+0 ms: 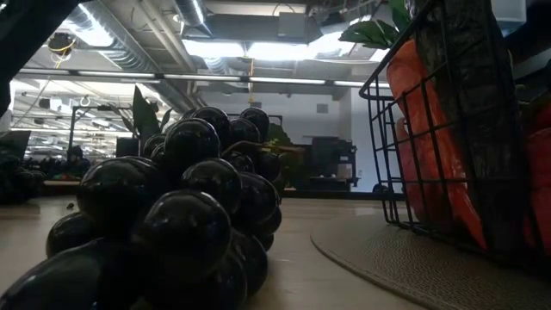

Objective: Build produce basket
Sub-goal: Put the top left red grapes into the black wire basket

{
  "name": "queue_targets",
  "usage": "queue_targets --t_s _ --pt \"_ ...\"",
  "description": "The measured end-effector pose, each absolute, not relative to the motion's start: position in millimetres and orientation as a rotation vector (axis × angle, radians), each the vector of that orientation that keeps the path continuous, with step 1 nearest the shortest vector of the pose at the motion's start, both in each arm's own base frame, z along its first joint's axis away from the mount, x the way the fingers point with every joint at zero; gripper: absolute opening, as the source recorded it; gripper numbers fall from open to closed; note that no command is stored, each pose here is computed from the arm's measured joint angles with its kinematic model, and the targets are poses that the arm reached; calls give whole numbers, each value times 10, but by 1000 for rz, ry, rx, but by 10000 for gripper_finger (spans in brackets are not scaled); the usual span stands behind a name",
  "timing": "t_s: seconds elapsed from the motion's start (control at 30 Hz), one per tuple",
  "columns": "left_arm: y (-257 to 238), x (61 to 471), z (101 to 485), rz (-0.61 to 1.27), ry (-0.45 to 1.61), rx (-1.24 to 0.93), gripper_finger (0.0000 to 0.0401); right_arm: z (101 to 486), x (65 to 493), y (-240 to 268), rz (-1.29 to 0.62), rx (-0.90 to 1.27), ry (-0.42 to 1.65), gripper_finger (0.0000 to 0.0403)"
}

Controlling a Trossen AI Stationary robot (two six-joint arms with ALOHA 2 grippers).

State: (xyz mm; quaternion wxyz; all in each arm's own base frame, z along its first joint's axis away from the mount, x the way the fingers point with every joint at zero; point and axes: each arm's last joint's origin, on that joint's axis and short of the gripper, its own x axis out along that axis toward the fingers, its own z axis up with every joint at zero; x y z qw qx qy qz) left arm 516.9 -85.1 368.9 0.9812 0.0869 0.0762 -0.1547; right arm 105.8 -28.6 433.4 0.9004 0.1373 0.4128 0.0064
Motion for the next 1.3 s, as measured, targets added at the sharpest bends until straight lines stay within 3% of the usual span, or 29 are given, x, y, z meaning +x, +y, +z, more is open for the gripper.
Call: queue_targets --t_s 0.27,0.63,1.3 --pt "-853 5215 3632 -406 139 127 0 4344 1011 -242 99 329 841 103" --pt "-751 5422 3206 -542 232 -10 0 4350 989 -192 264 353 821 103" --pt "-721 5553 2807 -453 341 13 0 4352 989 -187 282 361 818 103"
